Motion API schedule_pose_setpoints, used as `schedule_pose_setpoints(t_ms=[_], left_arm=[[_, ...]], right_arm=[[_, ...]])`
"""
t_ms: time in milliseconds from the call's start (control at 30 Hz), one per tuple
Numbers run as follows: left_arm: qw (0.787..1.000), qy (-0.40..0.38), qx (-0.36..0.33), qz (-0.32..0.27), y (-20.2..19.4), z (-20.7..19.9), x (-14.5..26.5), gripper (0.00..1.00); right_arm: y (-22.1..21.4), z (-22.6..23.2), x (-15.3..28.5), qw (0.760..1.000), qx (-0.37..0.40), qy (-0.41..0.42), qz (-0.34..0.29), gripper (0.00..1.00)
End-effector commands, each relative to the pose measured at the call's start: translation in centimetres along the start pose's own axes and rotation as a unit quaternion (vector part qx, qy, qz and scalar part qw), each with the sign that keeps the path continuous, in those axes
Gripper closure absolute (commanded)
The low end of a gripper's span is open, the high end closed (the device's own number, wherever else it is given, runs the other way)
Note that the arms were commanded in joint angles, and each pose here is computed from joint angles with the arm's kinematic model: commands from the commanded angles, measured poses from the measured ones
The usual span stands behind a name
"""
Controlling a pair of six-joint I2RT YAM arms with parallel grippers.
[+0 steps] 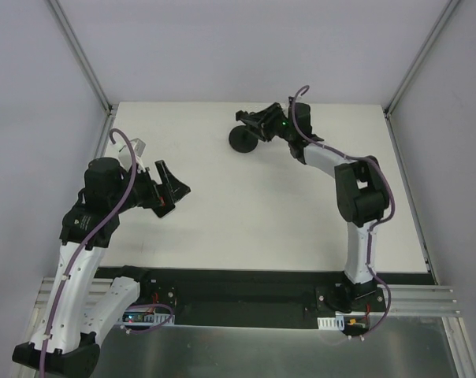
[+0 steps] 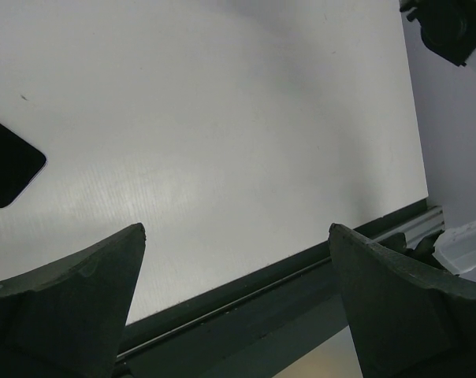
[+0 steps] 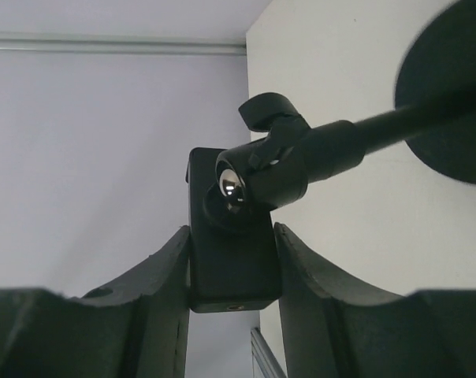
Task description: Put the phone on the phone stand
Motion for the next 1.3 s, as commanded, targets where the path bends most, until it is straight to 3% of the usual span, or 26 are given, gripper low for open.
schedule_pose_setpoints(t_ms=[0, 67, 233, 433, 533, 800, 967, 1100, 1167, 1200, 1233, 1267], left_arm=[[1.0, 0.0, 0.005, -0.015, 1.3, -0.4, -0.9, 0.01], [1.0, 0.003, 0.016, -0.006, 1.8, -0.2, -1.9, 0.01], [0.996, 0.03, 0.082, 0.023, 2.3, 0.5, -4.4, 0.01], [0.986, 0.054, 0.137, 0.081, 1.4, 1.8, -7.2, 0.03], [0.981, 0.064, 0.153, 0.098, 1.2, 2.3, -8.0, 0.04], [0.976, 0.097, 0.175, 0.088, 2.1, 3.0, -9.0, 0.04], [0.95, 0.188, 0.232, 0.092, 1.6, 5.5, -9.2, 0.01], [0.899, 0.328, 0.265, 0.118, 1.5, 8.9, -9.5, 0.01], [0.879, 0.37, 0.259, 0.154, 2.1, 10.4, -10.6, 0.01], [0.86, 0.406, 0.251, 0.179, 1.9, 11.0, -10.5, 0.01], [0.842, 0.431, 0.243, 0.215, 1.6, 12.1, -11.5, 0.01], [0.837, 0.442, 0.236, 0.221, 2.4, 12.3, -11.9, 0.01]], right_arm=[[-1.1, 3.3, 7.8, 0.997, 0.036, 0.053, 0.046, 0.99], [-2.0, 4.3, 11.0, 0.993, 0.049, 0.072, 0.074, 0.99], [-5.7, 1.6, 17.3, 0.988, 0.083, 0.053, 0.12, 0.99], [-7.7, 0.0, 21.6, 0.983, 0.11, 0.074, 0.125, 0.99], [-8.1, -1.3, 22.2, 0.98, 0.118, 0.098, 0.125, 0.99], [-7.7, -3.1, 20.8, 0.979, 0.047, 0.168, 0.107, 0.99], [-8.0, -4.3, 20.6, 0.979, 0.032, 0.163, 0.114, 0.97], [-8.2, -4.1, 21.0, 0.983, 0.036, 0.13, 0.122, 0.45], [-8.0, -3.4, 21.2, 0.982, 0.081, 0.115, 0.123, 0.23], [-8.3, -3.4, 21.9, 0.986, 0.068, 0.07, 0.136, 0.06], [-8.5, -3.3, 22.2, 0.986, 0.08, 0.049, 0.138, 0.01], [-8.4, -3.4, 22.6, 0.981, 0.132, 0.036, 0.138, 0.04]])
Point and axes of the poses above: each gripper's point midway between its finger pads, its own x axis back along the fingers, its own z axis along the line the jaws close on, y = z × x, the point moved 10 cm from there along x, back along the fingers
